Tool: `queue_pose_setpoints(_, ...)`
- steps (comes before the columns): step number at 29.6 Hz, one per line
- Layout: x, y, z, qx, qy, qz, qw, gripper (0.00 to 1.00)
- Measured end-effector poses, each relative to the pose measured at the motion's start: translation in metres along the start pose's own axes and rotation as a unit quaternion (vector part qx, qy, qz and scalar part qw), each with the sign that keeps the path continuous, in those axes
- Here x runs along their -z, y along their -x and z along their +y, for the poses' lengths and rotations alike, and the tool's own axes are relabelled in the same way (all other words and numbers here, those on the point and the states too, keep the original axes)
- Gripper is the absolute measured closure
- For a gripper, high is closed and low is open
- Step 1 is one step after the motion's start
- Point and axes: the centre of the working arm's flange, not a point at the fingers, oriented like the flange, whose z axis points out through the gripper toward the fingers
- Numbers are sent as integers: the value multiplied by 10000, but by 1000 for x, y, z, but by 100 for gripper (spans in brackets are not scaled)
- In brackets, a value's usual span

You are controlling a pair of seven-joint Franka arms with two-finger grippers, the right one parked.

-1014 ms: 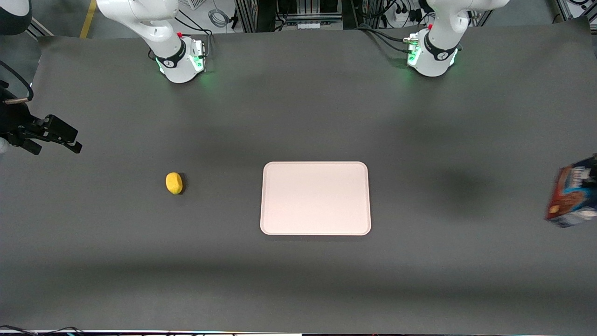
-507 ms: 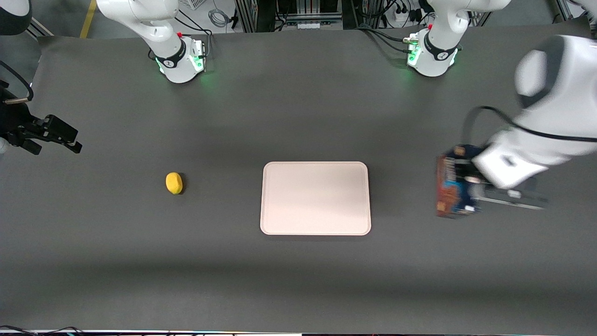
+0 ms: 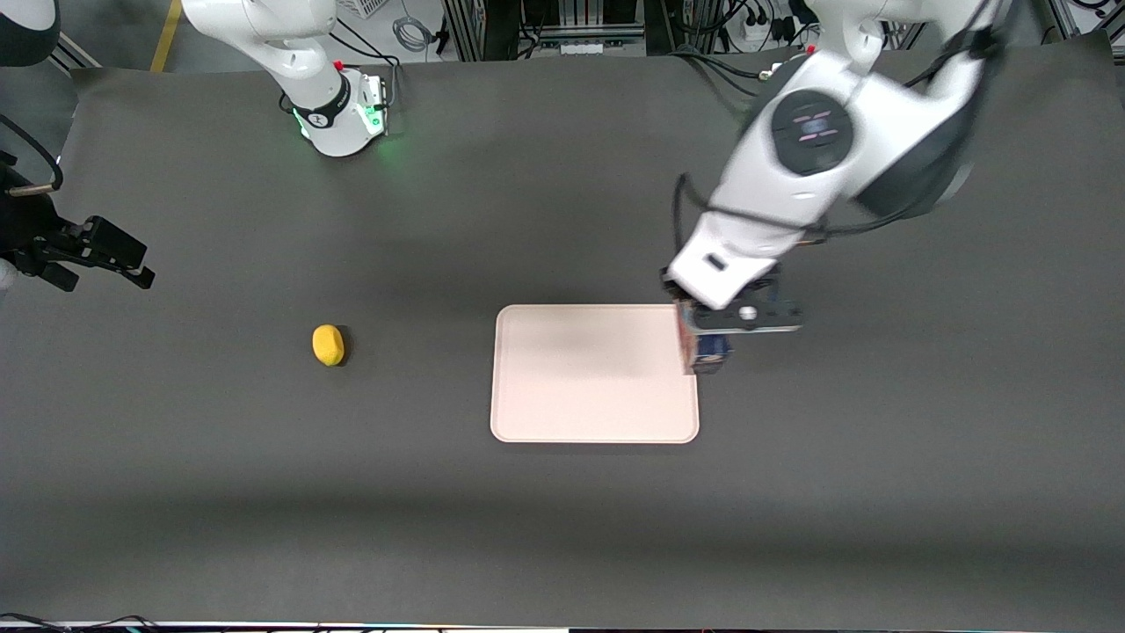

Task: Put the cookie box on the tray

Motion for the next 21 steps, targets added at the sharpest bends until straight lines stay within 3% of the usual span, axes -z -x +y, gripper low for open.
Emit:
queue_pose_setpoints(9, -67, -10, -6, -67, -97, 75, 9999, 84)
queue_pose_setpoints(19, -80, -9, -6, -23, -160, 85, 9998, 83)
queue_pose_setpoints(20, -80, -9, -6, -21, -162, 86, 9998, 82)
queue_pose_setpoints(21, -80, -9, -6, -16, -168, 92, 9998, 65)
